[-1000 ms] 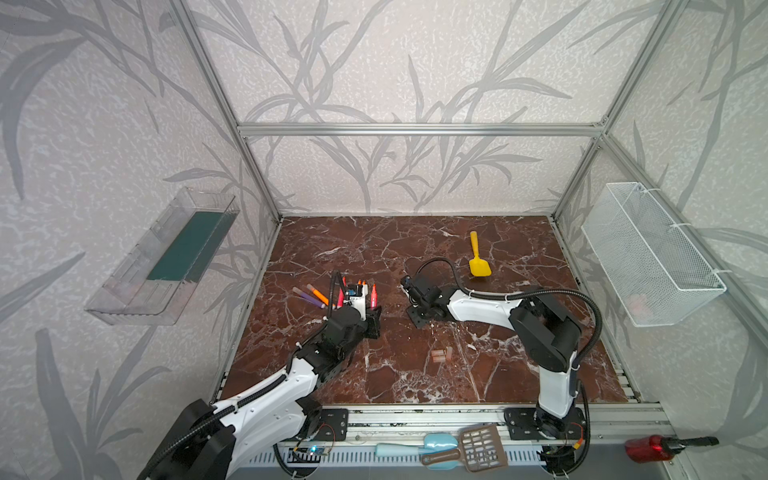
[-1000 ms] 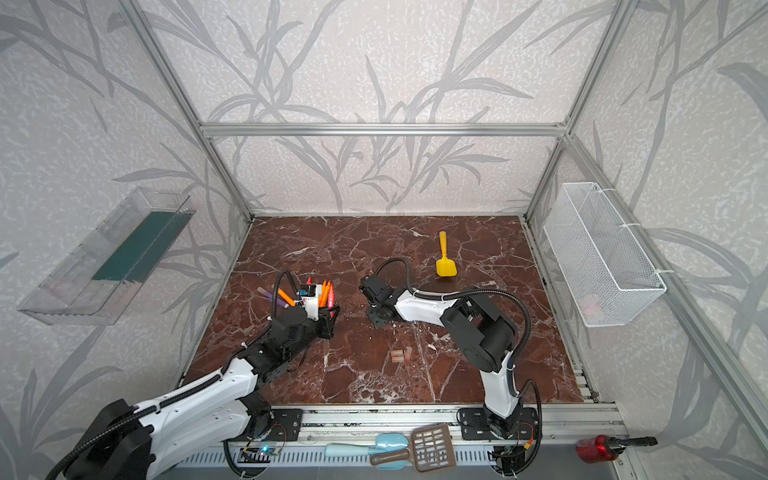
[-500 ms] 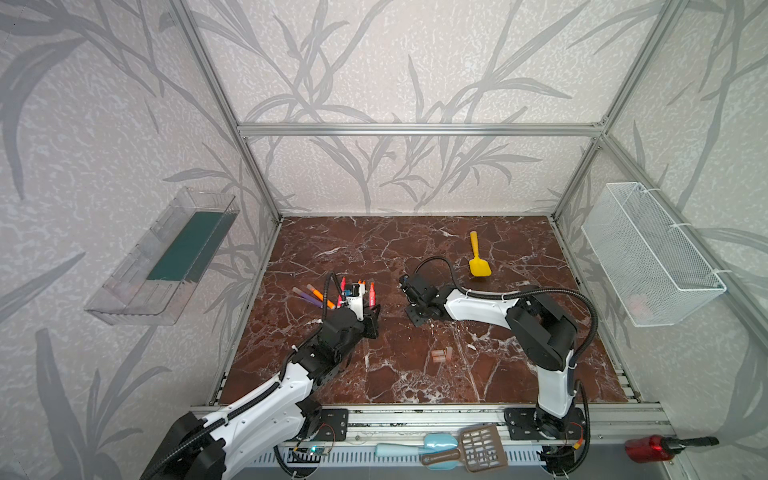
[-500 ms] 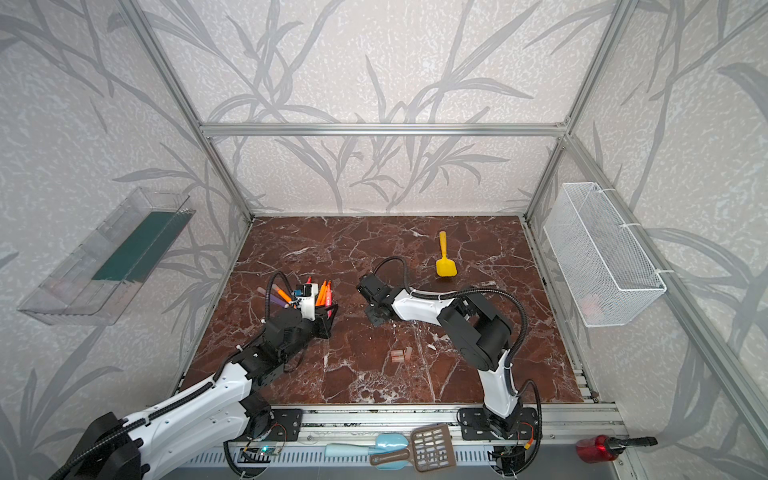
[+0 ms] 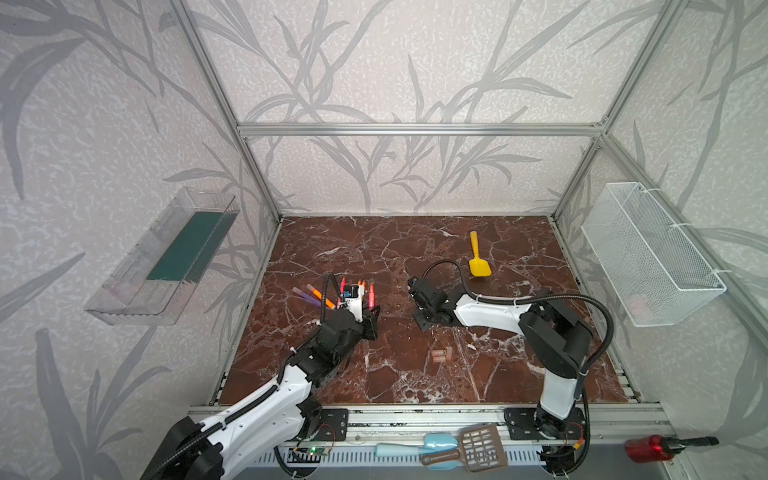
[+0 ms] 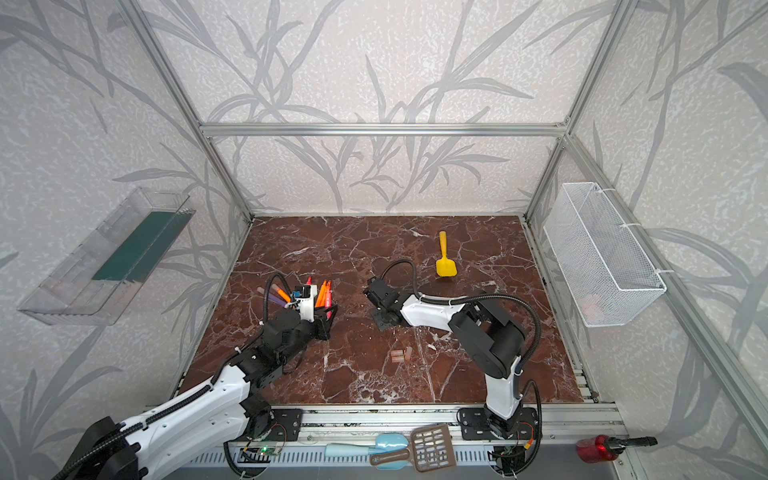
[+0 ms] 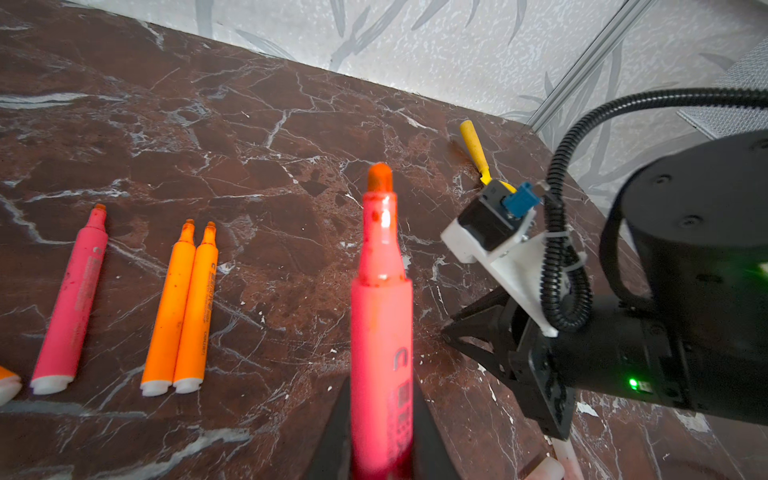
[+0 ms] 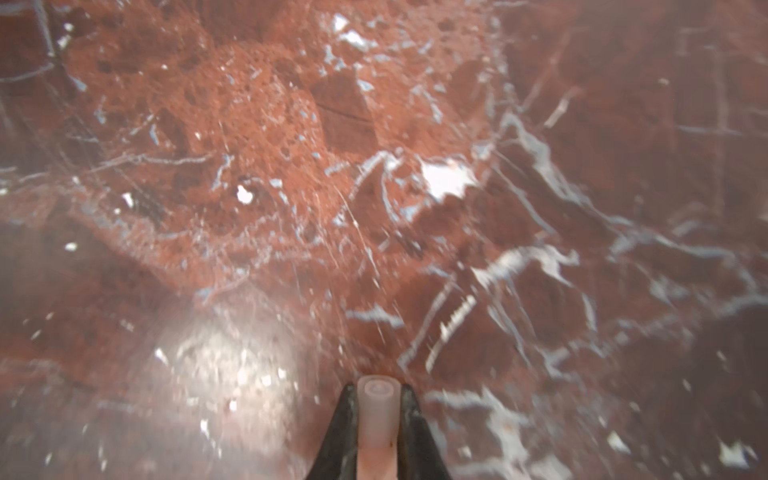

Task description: Insert the pens into the pen caps

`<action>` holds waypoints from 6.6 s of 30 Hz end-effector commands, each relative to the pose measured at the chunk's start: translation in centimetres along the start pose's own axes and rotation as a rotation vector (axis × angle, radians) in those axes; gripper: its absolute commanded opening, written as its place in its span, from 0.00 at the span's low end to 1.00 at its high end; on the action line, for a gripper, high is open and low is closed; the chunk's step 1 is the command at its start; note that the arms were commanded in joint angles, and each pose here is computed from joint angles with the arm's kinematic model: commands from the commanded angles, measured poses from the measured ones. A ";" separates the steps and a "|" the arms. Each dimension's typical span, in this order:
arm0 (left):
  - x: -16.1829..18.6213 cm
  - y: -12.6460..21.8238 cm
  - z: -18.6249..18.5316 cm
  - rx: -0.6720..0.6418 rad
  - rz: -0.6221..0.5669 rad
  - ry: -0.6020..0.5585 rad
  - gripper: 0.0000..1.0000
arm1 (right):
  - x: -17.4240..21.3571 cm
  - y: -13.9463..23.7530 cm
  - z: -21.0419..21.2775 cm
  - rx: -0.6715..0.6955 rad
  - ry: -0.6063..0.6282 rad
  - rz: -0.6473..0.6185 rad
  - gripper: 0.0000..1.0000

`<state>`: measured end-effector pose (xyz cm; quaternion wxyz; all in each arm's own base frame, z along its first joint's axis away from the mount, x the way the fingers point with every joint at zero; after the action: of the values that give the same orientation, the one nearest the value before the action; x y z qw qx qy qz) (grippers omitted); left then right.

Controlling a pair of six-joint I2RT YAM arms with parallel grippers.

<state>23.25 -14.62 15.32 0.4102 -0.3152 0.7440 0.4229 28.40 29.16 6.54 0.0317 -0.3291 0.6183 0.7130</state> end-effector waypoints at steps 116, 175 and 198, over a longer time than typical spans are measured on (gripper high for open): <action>-2.0 -1.1 -11.5 0.395 -0.124 -0.074 0.00 | -3.7 16.0 2.5 -0.780 -0.511 -0.645 0.00; 3.3 -2.8 -15.0 0.627 0.035 -0.318 0.00 | -3.1 19.1 -0.8 -0.578 -0.480 -0.720 0.58; 1.7 -3.2 -14.7 0.547 -0.022 -0.323 0.00 | -3.0 16.2 1.1 -0.620 -0.489 -0.575 0.20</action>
<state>19.32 -28.68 14.77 0.5739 -0.1023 0.7695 0.2609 23.18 26.40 20.78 0.2894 -0.3034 0.2607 0.8696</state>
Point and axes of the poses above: each gripper's point midway between its finger pads, its own y axis back along the fingers, its own z axis along the line the jaws close on, x = y × z, the point moved 4 cm from there along y, back along the fingers, and after that the axes turned 6 degrees about -y, right-handed, at the moved point
